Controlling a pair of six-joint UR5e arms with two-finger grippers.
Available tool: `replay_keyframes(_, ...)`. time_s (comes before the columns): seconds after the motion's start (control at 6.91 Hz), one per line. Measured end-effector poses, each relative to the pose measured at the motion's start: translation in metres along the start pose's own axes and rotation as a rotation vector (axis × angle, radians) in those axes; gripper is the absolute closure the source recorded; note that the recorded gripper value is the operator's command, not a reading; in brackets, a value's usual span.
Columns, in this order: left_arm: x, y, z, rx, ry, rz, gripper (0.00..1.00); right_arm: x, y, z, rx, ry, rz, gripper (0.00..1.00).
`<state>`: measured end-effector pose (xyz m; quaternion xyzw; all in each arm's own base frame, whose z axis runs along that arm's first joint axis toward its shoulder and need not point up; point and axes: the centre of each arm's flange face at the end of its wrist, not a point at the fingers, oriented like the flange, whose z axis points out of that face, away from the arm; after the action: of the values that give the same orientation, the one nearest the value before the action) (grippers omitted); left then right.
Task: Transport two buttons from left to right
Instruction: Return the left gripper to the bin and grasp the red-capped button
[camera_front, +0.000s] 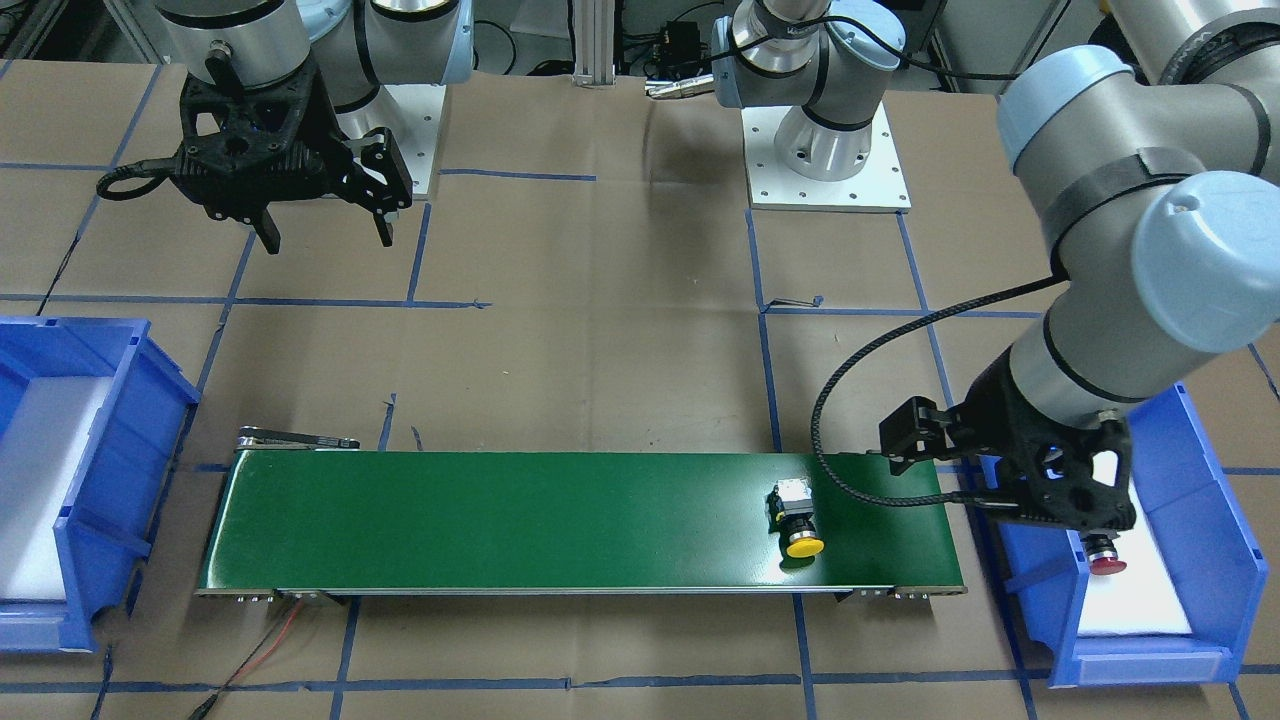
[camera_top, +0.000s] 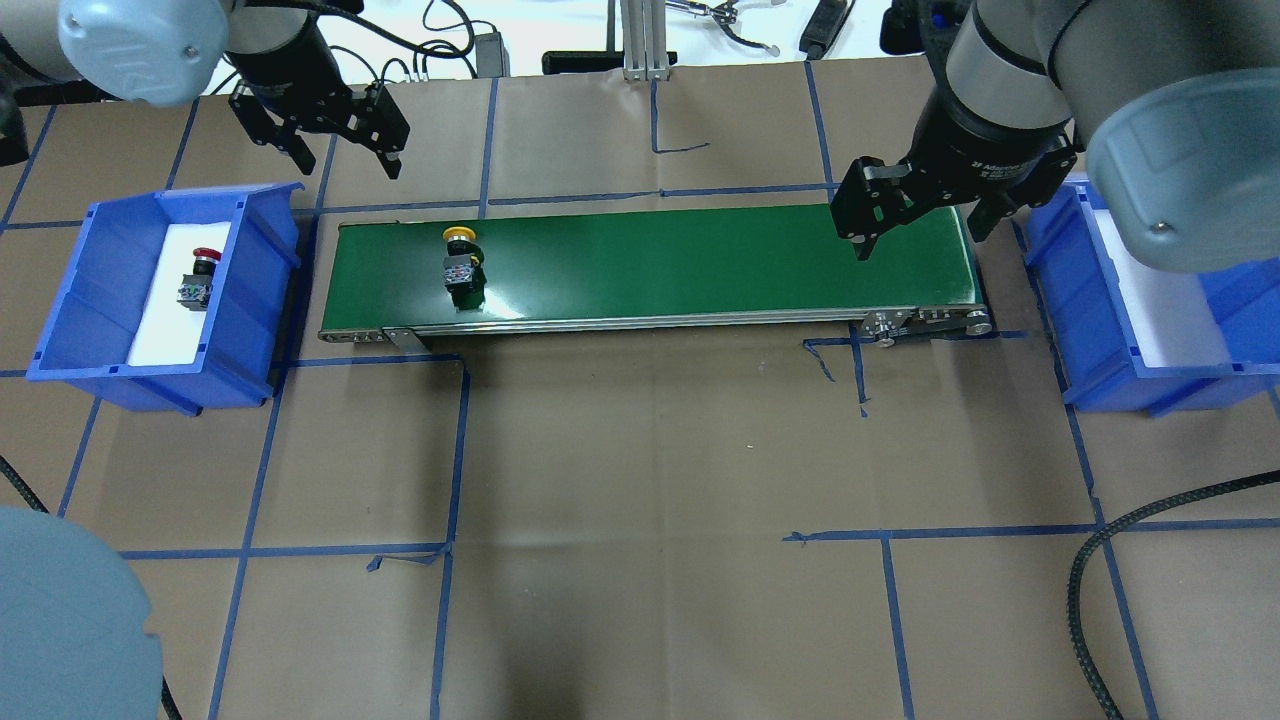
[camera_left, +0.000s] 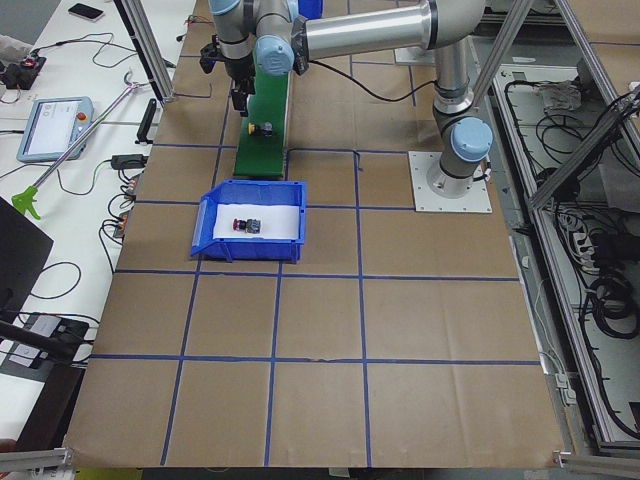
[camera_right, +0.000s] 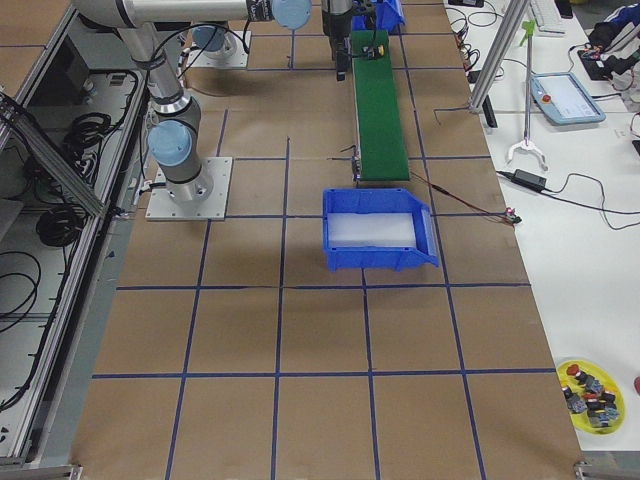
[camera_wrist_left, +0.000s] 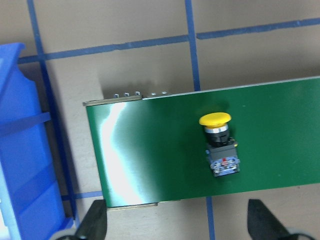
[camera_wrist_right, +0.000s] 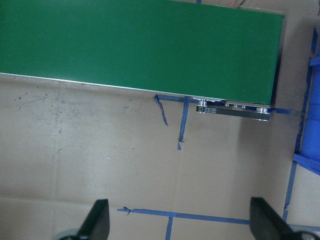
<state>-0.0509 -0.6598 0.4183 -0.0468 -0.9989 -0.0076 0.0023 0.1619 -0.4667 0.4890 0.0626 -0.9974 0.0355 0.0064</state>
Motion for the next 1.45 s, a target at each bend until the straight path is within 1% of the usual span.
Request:
replay_keyframes(0.14,-0.033,-0.001,-0.001,0.000,0.003,-0.027,0.00,0.000,0.000,-0.001,0.002,0.001,0.000,0.00)
replay_keyframes(0.43,-0.119,0.003,0.010,-0.009,0.009,-0.052,0.00,0.000,-0.001,-0.003,0.005,0.003,0.001,0.00)
replay_keyframes(0.87,-0.220,0.016,0.043,-0.017,0.015,-0.049,0.01,0.002,-0.001,-0.008,0.017,0.002,0.003,0.00)
replay_keyframes(1.16,-0.251,0.016,0.075,-0.010,0.016,-0.044,0.01,0.003,-0.001,-0.009,0.019,0.001,0.004,0.00)
replay_keyframes(1.45,-0.261,0.016,0.112,-0.007,0.015,-0.044,0.01,0.002,-0.002,-0.006,0.015,-0.001,0.003,0.00)
